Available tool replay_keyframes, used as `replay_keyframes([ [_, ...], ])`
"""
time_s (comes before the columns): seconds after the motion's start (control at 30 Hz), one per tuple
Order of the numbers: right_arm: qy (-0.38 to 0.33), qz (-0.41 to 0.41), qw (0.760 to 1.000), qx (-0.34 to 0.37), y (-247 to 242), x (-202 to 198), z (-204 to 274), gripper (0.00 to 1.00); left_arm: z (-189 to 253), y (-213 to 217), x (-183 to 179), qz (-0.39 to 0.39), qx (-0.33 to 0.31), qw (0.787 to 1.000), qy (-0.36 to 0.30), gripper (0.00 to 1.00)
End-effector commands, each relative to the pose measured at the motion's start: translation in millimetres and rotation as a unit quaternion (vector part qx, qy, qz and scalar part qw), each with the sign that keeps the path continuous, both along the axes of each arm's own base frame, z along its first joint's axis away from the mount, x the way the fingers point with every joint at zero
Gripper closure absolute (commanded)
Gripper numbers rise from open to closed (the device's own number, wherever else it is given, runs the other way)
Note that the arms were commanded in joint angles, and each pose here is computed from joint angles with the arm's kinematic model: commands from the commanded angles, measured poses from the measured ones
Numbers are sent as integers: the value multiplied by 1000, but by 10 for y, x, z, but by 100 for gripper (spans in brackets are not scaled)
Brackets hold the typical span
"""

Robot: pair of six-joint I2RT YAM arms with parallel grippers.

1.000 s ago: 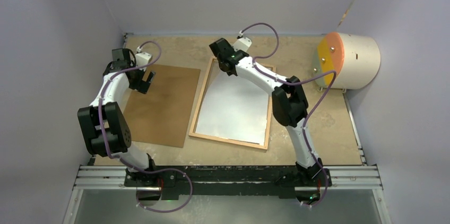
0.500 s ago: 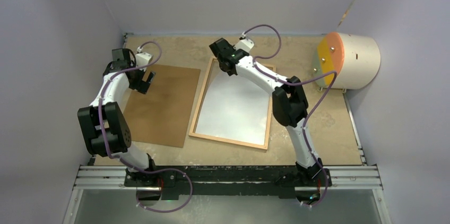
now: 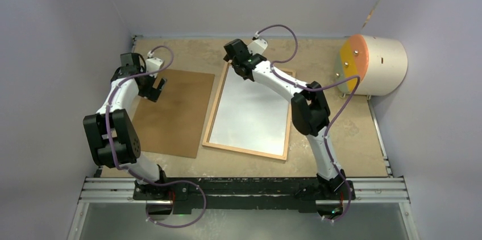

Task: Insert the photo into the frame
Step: Turn over the photo from the photo frame, then move the photo frame to the center of the board.

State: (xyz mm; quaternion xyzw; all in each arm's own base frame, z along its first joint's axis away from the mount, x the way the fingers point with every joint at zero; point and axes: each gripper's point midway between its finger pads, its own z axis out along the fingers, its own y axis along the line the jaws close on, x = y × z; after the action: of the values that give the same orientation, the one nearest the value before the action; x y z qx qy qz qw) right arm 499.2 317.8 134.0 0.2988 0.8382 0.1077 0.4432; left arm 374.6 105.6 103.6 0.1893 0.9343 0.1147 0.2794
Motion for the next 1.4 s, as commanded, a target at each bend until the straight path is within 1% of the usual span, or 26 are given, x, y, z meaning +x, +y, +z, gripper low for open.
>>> replay_keyframes([
  [0.0, -30, 29, 999, 27, 84, 7, 351, 1, 122, -4, 13, -11, 13, 1000, -17, 0],
  [0.07, -31, 64, 996, 44, 205, -32, 388, 1, 129, 6, 25, -9, 14, 1000, -17, 0],
  [0.13, -64, 112, 990, 57, 346, -14, 528, 1, 123, 46, 51, -4, 17, 1000, -16, 0],
  [0.2, -70, 158, 982, 76, 587, -100, 546, 1, 144, 206, 89, 15, 31, 999, -18, 0],
  [0.37, -22, 256, 963, 79, 1260, -483, 283, 1, 161, 833, 169, 91, 70, 993, -24, 2],
  [0.43, -8, 279, 957, 77, 1478, -669, 151, 1, 145, 1103, 156, 124, 90, 988, -29, 2],
  [0.57, 21, 301, 951, 70, 1749, -957, -143, 1, 21, 1359, 102, 160, 124, 979, -29, 3],
  [0.67, 47, 300, 951, 63, 1785, -1077, -387, 1, -118, 1387, 61, 169, 128, 977, -22, 3],
  [0.8, 72, 288, 954, 44, 1690, -1169, -619, 1, -331, 1405, 6, 178, 132, 975, -7, 3],
  [0.93, 82, 276, 957, 28, 1533, -1237, -710, 1, -512, 1374, -29, 176, 124, 977, 5, 4],
  [1.03, 106, 277, 955, 21, 1433, -1343, -794, 1, -611, 1324, -49, 172, 110, 979, 14, 4],
  [1.17, 120, 265, 957, 10, 1334, -1390, -857, 1, -675, 1229, -80, 163, 89, 982, 22, 4],
  [1.27, 126, 270, 954, 21, 1395, -1408, -906, 1, -707, 1151, -107, 156, 74, 985, 27, 4],
  [1.37, 122, 282, 951, 39, 1565, -1355, -908, 1, -816, 1052, -170, 147, 61, 986, 42, 4],
])
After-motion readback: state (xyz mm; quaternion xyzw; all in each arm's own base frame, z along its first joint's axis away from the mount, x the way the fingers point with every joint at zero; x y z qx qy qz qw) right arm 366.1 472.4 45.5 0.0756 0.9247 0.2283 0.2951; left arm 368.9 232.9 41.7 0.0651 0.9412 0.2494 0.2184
